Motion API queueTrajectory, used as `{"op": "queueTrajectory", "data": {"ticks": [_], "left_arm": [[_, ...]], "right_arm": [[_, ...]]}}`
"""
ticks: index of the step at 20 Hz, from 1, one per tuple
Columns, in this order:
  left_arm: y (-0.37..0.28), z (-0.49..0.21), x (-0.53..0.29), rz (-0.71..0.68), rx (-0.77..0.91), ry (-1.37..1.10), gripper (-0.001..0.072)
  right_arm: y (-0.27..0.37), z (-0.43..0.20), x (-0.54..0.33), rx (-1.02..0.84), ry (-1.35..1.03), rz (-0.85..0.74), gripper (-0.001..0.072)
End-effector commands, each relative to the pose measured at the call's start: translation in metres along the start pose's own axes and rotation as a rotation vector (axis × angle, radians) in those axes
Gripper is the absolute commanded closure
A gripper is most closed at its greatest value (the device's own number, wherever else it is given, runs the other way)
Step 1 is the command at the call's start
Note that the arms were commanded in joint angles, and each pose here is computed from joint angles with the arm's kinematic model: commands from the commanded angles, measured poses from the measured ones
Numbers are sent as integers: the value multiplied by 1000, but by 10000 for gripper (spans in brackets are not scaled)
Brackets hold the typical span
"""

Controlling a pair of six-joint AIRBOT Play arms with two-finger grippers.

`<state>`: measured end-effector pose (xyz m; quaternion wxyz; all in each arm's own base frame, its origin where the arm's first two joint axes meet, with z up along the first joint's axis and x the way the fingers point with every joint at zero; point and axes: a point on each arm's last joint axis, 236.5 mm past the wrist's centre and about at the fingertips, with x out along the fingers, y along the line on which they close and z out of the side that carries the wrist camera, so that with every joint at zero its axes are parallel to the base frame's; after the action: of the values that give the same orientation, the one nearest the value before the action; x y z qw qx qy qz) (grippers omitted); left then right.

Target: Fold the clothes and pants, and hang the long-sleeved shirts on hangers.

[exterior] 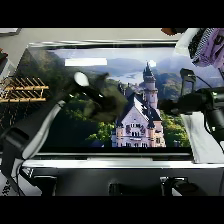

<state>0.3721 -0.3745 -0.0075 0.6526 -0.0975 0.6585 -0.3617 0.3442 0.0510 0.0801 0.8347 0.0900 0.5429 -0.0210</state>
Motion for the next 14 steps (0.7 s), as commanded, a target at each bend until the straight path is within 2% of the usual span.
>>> {"op": "queueTrajectory", "data": {"ticks": [1,3,5,6,7,8,9,12,14], "left_arm": [[-59,-51,59,-18,23,135,689],[-58,-58,63,-8,-47,166,681],[-49,-56,47,-6,-70,172,444],[-41,-51,32,-4,-78,163,407],[-32,-46,15,7,-86,147,391],[-21,-40,-6,24,-97,122,391],[-12,-36,-28,30,-105,99,392],[17,-41,-97,47,-150,79,392],[36,-42,-137,63,-185,34,392]], "right_arm": [[-31,-5,-15,-3,-6,-123,678],[-37,-2,-16,-11,-21,-149,678],[-37,-3,-7,8,-27,-144,675],[-34,-7,-2,58,-21,-129,658],[-27,-5,4,127,-30,-100,545],[-14,-4,7,184,-28,-45,521],[-3,1,8,226,-21,7,555],[-23,31,3,370,23,82,564],[-29,59,4,479,34,305,564]]}}
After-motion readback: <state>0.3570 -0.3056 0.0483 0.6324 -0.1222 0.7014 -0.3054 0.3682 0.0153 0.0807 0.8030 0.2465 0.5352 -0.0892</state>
